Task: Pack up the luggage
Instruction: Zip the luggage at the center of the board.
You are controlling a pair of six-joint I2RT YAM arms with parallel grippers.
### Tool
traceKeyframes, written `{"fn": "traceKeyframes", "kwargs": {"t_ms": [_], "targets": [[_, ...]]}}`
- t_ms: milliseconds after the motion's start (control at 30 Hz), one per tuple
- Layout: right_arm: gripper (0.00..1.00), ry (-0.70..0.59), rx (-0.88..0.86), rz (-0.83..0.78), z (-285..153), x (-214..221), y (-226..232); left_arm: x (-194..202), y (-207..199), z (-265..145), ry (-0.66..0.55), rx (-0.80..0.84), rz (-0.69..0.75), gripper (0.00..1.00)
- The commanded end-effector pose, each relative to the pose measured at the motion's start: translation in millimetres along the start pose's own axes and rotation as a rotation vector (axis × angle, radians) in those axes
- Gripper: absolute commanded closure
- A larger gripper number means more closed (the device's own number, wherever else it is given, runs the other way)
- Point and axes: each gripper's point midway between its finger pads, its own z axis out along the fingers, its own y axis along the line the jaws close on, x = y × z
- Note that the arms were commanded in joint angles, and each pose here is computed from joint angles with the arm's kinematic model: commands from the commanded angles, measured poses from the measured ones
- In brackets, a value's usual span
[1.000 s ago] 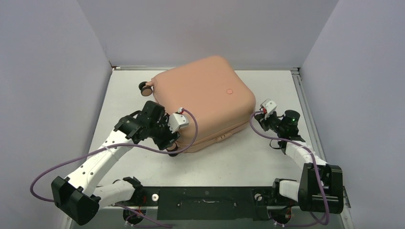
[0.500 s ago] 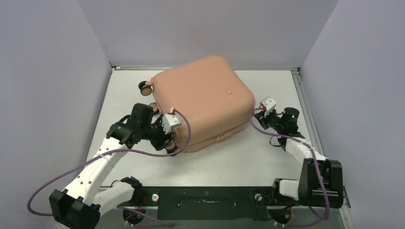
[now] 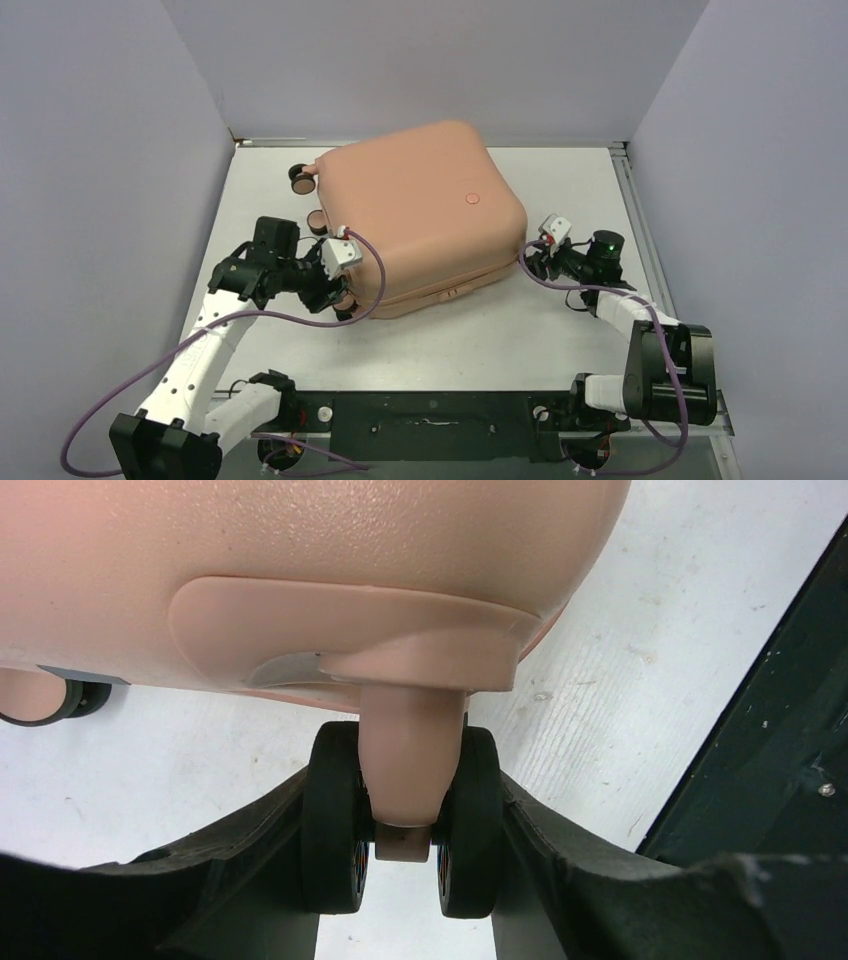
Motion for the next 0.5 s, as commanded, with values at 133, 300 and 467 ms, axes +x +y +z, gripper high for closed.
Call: {"fn": "traceKeyframes", "kwargs": {"t_ms": [133, 300, 467], "targets": [[0.61, -0.185, -0.162, 0.04, 10, -33, 21, 46, 19, -17, 0.107, -0.03, -0.062, 1.0], [0.64, -0.228, -0.213, 0.036, 8, -48, 33, 56, 30, -12, 0.123, -0.023, -0.092, 1.0], [0.85, -0.234, -0.283, 0.009, 9, -57, 53, 63, 45, -12, 0.121, -0.037, -0.127, 1.0]]}}
